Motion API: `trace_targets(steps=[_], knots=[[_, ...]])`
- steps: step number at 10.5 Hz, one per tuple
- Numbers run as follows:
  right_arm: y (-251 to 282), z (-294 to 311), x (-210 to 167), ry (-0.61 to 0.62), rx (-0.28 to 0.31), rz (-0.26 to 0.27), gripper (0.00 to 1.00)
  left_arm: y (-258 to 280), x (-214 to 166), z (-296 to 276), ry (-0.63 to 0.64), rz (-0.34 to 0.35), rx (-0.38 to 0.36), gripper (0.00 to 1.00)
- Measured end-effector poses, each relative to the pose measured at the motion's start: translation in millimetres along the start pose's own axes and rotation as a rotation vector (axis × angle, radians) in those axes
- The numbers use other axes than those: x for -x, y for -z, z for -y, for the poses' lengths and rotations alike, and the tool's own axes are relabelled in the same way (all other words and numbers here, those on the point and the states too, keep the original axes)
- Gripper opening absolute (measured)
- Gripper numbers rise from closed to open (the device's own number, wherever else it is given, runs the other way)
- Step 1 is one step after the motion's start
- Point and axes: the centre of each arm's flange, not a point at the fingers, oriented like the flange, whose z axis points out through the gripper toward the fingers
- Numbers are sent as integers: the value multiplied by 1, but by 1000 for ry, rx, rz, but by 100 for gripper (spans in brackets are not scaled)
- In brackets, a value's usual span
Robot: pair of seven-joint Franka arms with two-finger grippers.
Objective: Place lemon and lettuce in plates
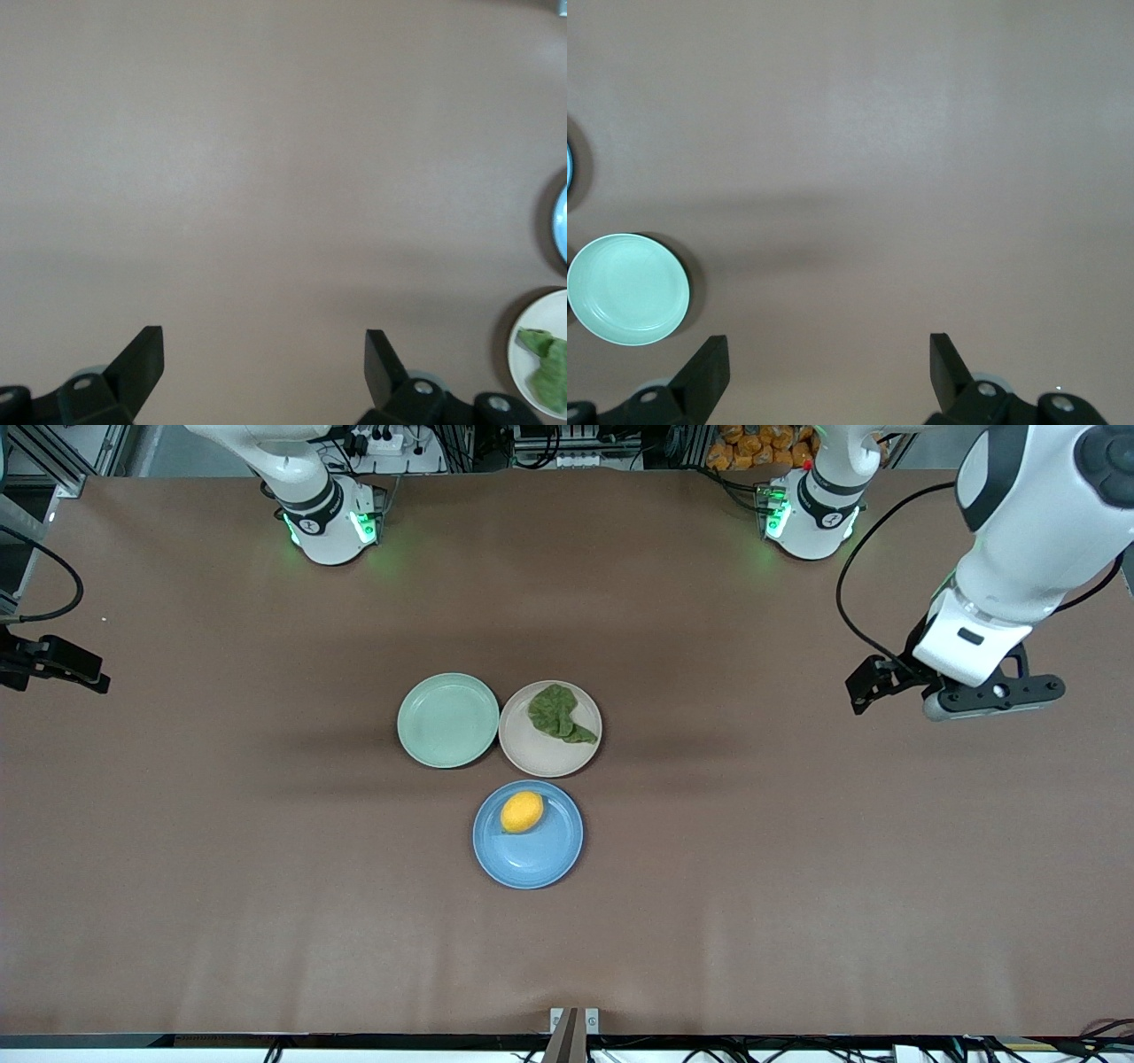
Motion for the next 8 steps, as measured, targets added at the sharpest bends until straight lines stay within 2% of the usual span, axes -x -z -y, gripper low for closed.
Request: trace_targets(steps=[4,8], knots=[[5,11,0,12,0,-11,100,49,6,2,-88,58,-12,100],[14,13,0,15,0,-28,100,79,13,6,-85,108,10,100]])
